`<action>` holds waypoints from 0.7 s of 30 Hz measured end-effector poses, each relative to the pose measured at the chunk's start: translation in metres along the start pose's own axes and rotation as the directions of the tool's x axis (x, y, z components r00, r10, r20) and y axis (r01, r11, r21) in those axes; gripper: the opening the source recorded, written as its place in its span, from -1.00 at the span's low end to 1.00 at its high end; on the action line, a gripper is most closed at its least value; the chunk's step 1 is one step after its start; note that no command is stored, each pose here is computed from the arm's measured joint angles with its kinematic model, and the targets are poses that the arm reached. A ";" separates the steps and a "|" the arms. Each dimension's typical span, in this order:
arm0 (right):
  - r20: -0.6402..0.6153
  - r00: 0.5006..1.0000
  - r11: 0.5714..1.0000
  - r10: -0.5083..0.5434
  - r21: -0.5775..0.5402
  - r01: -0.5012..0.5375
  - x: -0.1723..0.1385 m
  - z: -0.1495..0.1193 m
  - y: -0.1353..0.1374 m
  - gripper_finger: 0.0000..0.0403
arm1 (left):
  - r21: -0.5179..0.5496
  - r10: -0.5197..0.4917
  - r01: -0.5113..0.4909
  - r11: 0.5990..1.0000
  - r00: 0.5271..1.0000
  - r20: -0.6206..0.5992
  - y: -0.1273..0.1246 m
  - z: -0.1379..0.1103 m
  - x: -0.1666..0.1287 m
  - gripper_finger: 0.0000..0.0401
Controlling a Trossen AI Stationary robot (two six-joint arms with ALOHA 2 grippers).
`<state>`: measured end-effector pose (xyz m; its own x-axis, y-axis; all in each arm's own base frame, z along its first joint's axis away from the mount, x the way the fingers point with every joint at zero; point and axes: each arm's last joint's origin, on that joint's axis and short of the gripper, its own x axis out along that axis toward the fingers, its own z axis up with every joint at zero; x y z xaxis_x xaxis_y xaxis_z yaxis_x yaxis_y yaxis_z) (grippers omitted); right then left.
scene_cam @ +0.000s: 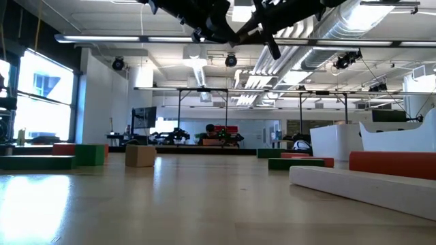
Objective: Sort & place blocks by color
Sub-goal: Put the brown block into the top white bin
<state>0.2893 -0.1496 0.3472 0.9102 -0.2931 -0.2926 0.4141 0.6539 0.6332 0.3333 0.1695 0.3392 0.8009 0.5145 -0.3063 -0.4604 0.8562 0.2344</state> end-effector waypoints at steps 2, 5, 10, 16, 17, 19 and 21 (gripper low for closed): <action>0.000 1.000 1.000 -0.001 -0.030 0.001 0.000 0.000 0.000 -0.86 | 0.008 -0.003 0.003 1.000 1.000 0.001 0.000 0.000 0.000 -0.37; -0.005 1.000 0.999 -0.007 -0.040 0.007 0.000 -0.001 -0.001 -0.85 | 0.001 -0.007 0.007 1.000 1.000 0.000 0.000 0.000 0.000 -0.33; -0.023 0.998 0.997 -0.051 -0.060 0.050 0.000 -0.002 -0.005 -0.85 | -0.003 -0.018 0.018 1.000 1.000 0.008 -0.001 0.001 -0.001 -0.26; -0.077 0.983 0.985 -0.165 -0.073 0.159 -0.003 -0.004 -0.021 -0.85 | -0.010 -0.019 0.018 1.000 1.000 -0.002 -0.001 0.000 -0.001 -0.11; -0.097 0.976 0.979 -0.194 -0.077 0.187 -0.005 -0.005 -0.024 -0.85 | -0.022 -0.017 0.017 1.000 1.000 -0.006 0.000 0.000 -0.001 -0.08; -0.135 0.955 0.963 -0.263 -0.087 0.253 -0.010 -0.007 -0.032 -0.85 | -0.052 -0.011 0.010 0.999 1.000 -0.018 0.002 -0.002 -0.001 -0.03; -0.172 0.924 0.939 -0.341 -0.099 0.328 -0.017 -0.009 -0.040 -0.85 | -0.083 -0.003 0.000 0.997 0.999 -0.033 0.006 -0.004 -0.001 0.01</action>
<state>0.2573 -0.1641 0.3207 0.6991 -0.3741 -0.6093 0.6872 0.5869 0.4282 0.3286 0.1746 0.3371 0.7892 0.5133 -0.3372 -0.4904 0.8572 0.1570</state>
